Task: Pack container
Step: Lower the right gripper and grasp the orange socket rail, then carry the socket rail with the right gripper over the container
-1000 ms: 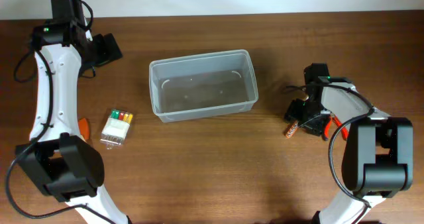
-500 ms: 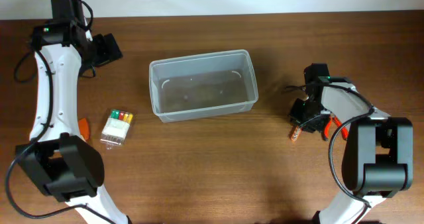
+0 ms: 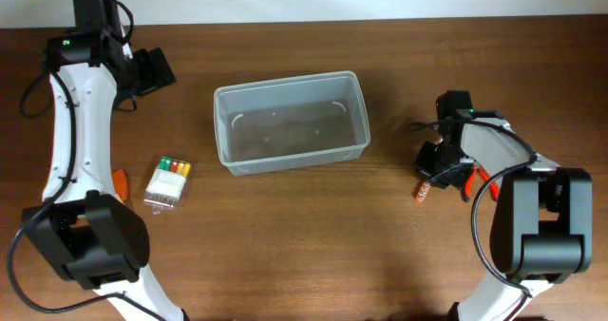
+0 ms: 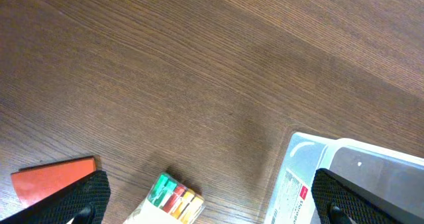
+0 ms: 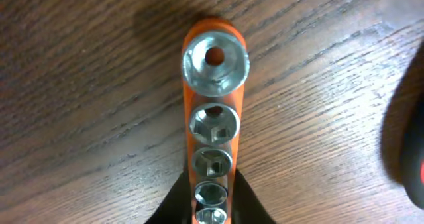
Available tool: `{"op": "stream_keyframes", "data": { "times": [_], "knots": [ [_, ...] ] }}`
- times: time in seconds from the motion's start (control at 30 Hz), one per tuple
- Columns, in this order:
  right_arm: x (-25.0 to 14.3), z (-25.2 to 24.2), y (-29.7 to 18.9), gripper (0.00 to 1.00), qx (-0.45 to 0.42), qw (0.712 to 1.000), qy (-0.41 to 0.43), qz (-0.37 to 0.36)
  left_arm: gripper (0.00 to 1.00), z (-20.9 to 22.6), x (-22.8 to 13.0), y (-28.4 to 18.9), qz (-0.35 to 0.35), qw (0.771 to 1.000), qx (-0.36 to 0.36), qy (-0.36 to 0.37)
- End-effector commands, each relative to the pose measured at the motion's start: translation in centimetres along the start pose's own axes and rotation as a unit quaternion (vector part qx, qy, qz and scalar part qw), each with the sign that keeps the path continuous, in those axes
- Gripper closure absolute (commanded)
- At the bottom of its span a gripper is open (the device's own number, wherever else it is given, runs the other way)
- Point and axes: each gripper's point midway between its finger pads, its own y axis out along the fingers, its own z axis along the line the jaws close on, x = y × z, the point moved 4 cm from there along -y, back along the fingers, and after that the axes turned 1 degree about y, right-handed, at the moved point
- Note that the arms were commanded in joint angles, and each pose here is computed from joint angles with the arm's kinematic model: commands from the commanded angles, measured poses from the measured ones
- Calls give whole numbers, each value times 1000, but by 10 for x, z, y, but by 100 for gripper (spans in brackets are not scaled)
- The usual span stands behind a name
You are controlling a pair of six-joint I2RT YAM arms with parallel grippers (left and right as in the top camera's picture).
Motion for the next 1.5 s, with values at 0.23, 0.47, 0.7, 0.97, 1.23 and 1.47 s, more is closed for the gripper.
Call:
{"op": "stream_keyframes", "data": {
  "times": [0.23,0.47,0.7,0.97,1.23,1.47],
  "knots": [
    [22,14,-23,91,13,999,-31,-27,1,1,5,-10,-14,1000,-1,1],
    [48,27,-64,92,21,996,-47,-72,1,1,5,-10,-14,1000,-1,1],
    [76,48,-130,91,48,984,-99,-137,1,1,5,-10,-14,1000,-1,1],
    [63,101,-198,91,73,950,-226,-201,1,1,5,-10,-14,1000,-1,1],
    [10,162,-200,90,76,895,-388,-205,1,1,5,-10,-14,1000,-1,1],
    [-32,200,-198,87,81,846,-485,-208,1,1,5,-10,-14,1000,-1,1]
  ]
}}
